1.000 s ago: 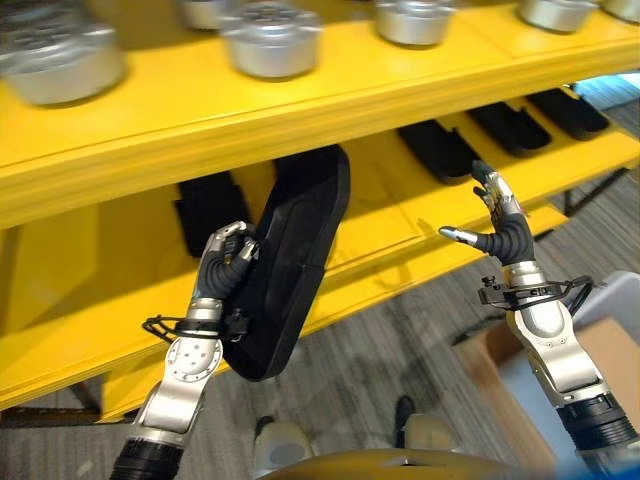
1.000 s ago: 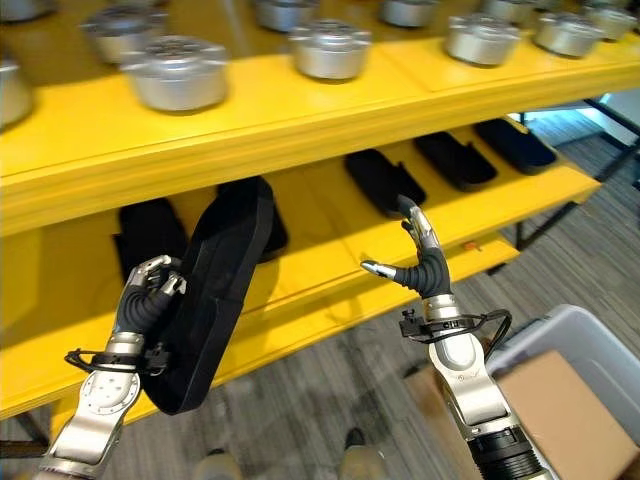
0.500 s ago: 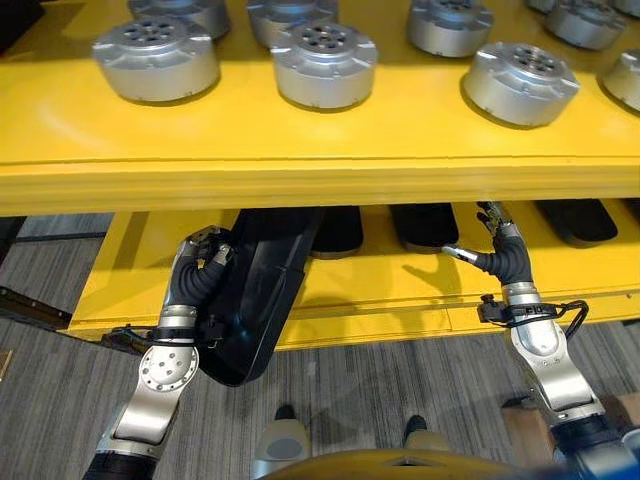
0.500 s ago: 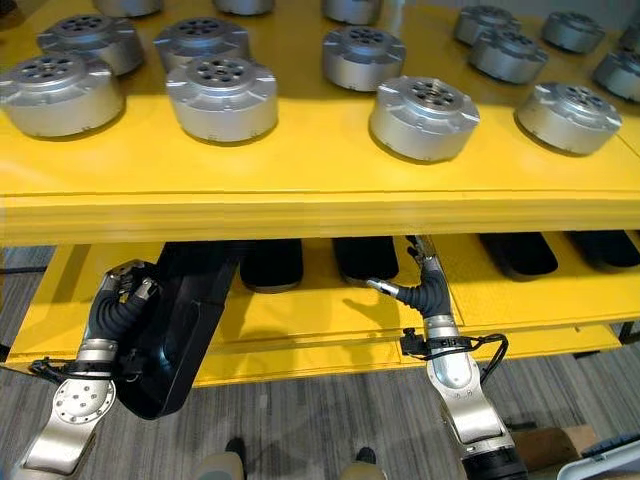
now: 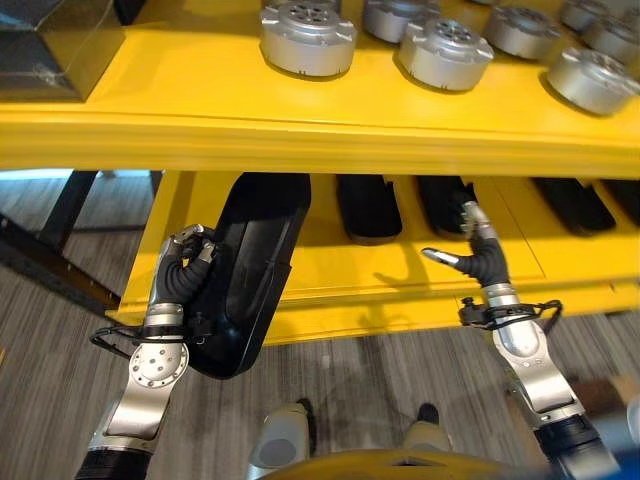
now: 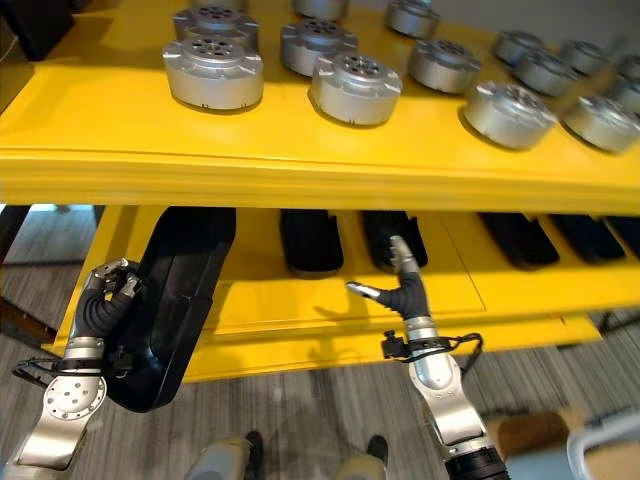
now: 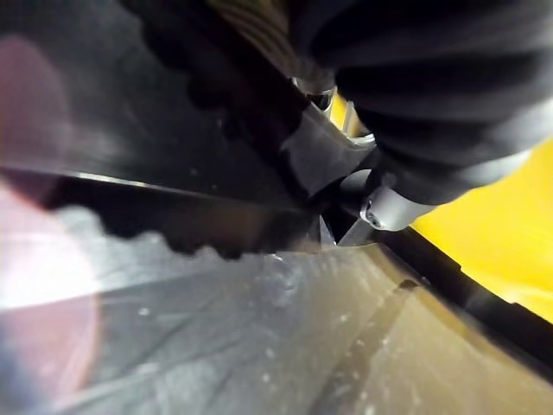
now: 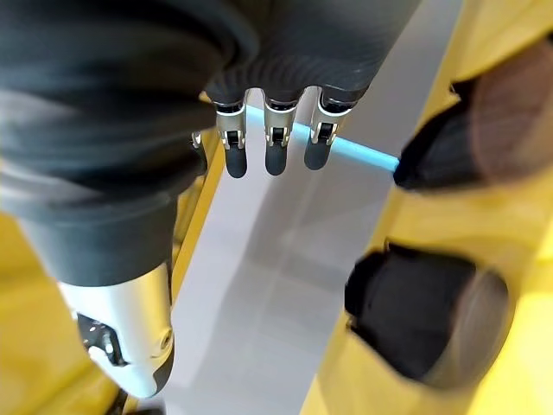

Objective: Move parts from the plastic box to the shelf.

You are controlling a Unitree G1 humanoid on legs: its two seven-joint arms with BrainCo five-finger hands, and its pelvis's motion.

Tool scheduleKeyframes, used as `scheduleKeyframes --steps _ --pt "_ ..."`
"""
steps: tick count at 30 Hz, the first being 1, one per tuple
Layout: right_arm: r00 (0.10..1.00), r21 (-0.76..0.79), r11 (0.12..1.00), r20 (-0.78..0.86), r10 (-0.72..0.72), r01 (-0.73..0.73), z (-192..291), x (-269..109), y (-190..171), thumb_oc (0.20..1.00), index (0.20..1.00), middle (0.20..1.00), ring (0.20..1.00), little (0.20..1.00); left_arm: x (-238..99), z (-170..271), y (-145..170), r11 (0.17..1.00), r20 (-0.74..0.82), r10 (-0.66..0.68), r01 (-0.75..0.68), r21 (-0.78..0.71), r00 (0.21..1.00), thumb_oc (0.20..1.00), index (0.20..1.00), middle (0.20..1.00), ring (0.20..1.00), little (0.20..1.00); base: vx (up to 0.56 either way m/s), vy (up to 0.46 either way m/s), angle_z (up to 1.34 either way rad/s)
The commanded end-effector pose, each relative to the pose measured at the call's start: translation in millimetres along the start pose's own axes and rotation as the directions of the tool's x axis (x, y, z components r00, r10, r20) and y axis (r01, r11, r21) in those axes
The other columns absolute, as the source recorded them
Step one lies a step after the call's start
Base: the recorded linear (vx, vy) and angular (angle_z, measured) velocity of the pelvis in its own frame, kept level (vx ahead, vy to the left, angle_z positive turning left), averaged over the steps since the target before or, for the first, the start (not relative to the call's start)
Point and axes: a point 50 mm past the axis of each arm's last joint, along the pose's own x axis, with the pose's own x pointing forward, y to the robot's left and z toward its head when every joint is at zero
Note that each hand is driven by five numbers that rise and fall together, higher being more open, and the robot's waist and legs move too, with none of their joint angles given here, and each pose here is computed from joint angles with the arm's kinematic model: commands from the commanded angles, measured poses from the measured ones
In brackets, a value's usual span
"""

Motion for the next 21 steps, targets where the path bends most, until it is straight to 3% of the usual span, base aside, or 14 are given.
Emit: scheduleKeyframes --steps 1,6,14,21 --pt "0.994 -0.026 0.999 0.106 0.022 -0.019 15 18 -9 1.000 1.000 1.000 1.000 1.000 9 32 20 0.999 0.188 0.044 -0.048 0.018 0.981 0.200 0.200 0.200 0.200 0.200 -0.03 -0.067 -0.13" --pt "0.990 -0.030 0.999 0.130 0.045 -0.042 20 20 -7 1.000 1.000 1.000 1.000 1.000 4 25 17 0.999 0.154 0.036 -0.039 0.011 0.987 0.200 0.200 0.200 0.200 0.200 0.01 -0.113 -0.25" --pt "0.984 -0.069 0.997 0.176 0.034 -0.022 31 17 -22 1.000 1.000 1.000 1.000 1.000 2 23 7 0.999 0.134 -0.006 0.013 -0.053 0.991 0.200 0.200 0.200 0.200 0.200 -0.08 -0.150 0.49" --pt "0.988 -0.059 0.998 0.155 -0.017 0.026 27 14 -27 1.000 1.000 1.000 1.000 1.000 7 28 7 0.995 0.147 0.033 -0.018 -0.103 0.989 0.200 0.200 0.200 0.200 0.200 -0.01 0.212 0.17"
